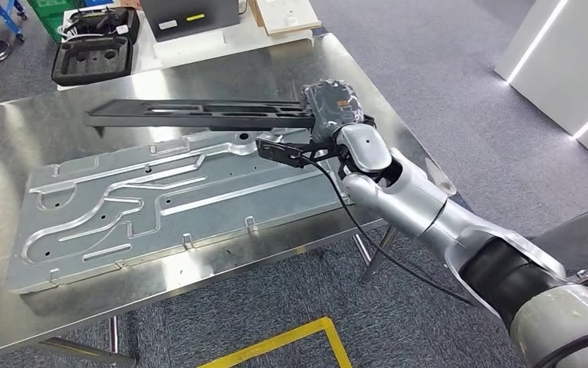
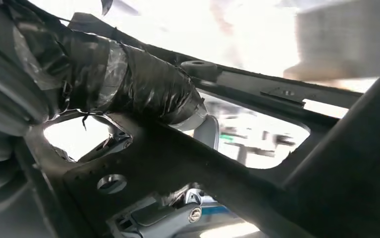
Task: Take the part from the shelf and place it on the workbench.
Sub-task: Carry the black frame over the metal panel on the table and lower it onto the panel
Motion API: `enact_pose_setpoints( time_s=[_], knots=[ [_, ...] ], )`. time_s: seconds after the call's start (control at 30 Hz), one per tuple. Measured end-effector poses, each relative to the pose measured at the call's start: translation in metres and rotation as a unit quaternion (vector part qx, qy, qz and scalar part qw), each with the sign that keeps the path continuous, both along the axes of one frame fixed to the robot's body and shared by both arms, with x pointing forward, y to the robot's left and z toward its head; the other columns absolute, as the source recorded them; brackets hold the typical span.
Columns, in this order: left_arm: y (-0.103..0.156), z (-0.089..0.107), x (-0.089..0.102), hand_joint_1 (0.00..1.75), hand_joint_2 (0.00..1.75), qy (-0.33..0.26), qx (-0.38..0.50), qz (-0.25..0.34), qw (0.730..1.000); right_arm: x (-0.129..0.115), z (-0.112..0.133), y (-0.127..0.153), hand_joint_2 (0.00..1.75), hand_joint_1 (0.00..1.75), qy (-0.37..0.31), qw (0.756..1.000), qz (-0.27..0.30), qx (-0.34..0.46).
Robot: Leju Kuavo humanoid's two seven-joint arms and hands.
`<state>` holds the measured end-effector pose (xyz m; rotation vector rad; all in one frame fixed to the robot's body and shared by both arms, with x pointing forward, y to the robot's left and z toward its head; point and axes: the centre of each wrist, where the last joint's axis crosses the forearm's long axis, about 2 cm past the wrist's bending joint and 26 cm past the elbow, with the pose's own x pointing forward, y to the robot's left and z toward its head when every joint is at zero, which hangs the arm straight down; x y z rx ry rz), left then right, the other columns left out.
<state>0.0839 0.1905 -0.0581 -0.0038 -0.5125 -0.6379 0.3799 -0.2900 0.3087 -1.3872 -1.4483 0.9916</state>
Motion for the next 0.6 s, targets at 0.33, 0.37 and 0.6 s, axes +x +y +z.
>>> enact_pose_setpoints(
  time_s=[0.33, 0.37, 0.6],
  knots=[
    [-0.019, 0.004, 0.001, 0.0, 1.75, -0.001, -0.024, 0.002, 1.0, 0.016, -0.016, -0.029, 1.75, 1.75, 0.038, 0.992, -0.087, -0.078],
    [-0.021, 0.005, 0.001, 0.0, 1.75, -0.003, -0.027, 0.002, 1.0, 0.017, -0.018, -0.032, 1.75, 1.75, 0.041, 0.991, -0.091, -0.083],
    [-0.028, 0.007, 0.002, 0.0, 1.75, -0.008, -0.041, 0.004, 0.999, 0.02, -0.034, -0.037, 1.75, 1.75, 0.047, 0.986, -0.072, -0.14]
  ],
)
